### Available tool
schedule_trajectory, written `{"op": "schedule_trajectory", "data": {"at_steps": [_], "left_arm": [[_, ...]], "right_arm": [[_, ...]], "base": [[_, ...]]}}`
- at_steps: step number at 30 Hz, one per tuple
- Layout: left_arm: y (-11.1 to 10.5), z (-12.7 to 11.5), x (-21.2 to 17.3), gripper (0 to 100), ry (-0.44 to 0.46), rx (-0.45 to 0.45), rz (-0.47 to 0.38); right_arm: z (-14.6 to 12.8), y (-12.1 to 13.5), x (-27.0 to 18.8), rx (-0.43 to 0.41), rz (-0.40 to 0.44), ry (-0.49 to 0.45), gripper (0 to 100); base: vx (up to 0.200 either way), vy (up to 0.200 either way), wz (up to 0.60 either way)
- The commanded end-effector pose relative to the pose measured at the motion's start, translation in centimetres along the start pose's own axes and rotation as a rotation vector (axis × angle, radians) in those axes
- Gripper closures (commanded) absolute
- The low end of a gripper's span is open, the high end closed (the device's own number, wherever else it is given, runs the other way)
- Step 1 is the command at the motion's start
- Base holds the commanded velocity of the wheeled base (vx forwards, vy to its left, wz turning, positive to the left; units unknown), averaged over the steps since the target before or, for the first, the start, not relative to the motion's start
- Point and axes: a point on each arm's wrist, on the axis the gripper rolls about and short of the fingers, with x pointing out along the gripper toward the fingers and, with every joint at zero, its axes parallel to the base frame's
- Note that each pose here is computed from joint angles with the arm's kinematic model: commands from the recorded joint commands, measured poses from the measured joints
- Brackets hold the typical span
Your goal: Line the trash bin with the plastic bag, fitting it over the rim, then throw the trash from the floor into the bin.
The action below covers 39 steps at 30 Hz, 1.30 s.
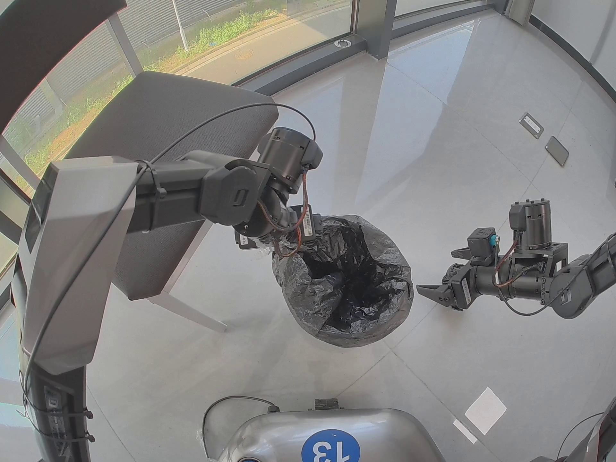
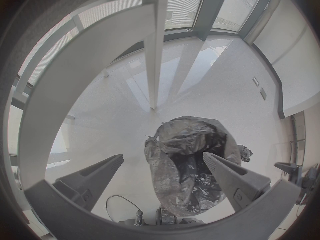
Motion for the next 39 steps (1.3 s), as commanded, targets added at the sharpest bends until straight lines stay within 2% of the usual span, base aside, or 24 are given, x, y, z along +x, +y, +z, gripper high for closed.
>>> {"op": "schedule_trajectory", "data": {"at_steps": [1, 7, 9, 14, 16, 19, 23, 39], "left_arm": [[-0.7, 0.1, -2.9, 0, -0.026, 0.012, -0.042], [-0.7, 0.4, -5.4, 0, -0.048, 0.014, -0.07], [-0.3, 0.5, -6.4, 0, -0.056, 0.01, -0.075], [0.1, 0.7, -7.2, 0, -0.063, 0.006, -0.078], [0.1, 0.7, -7.2, 0, -0.063, 0.006, -0.078], [0.2, 0.8, -7.6, 0, -0.07, 0.005, -0.08], [0.6, 0.7, -8.1, 0, -0.083, 0.061, -0.054], [0.9, 1.0, -9.1, 0, -0.107, 0.069, -0.059]], "right_arm": [[-0.7, -0.7, 2.8, -0.035, 0.006, 0.033, 0], [0.0, -1.3, 5.8, -0.087, 0.011, 0.014, 0], [1.6, -0.3, 6.8, -0.107, 0.034, -0.029, 0], [2.8, 2.4, 7.5, -0.11, 0.097, -0.052, 0], [2.7, 2.9, 7.8, -0.112, 0.111, -0.048, 0], [2.6, 4.9, 8.3, -0.131, 0.16, -0.041, 0], [2.4, 6.3, 8.8, -0.145, 0.195, -0.03, 0], [-1.0, 7.2, 12.2, -0.157, 0.223, 0.074, 0]], "base": [[0.0, 0.0, 0.0], [0.0, 0.0, 0.0], [0.0, 0.0, 0.0], [0.0, 0.0, 0.0], [0.0, 0.0, 0.0], [0.0, 0.0, 0.0], [0.0, 0.0, 0.0], [0.0, 0.0, 0.0]]}}
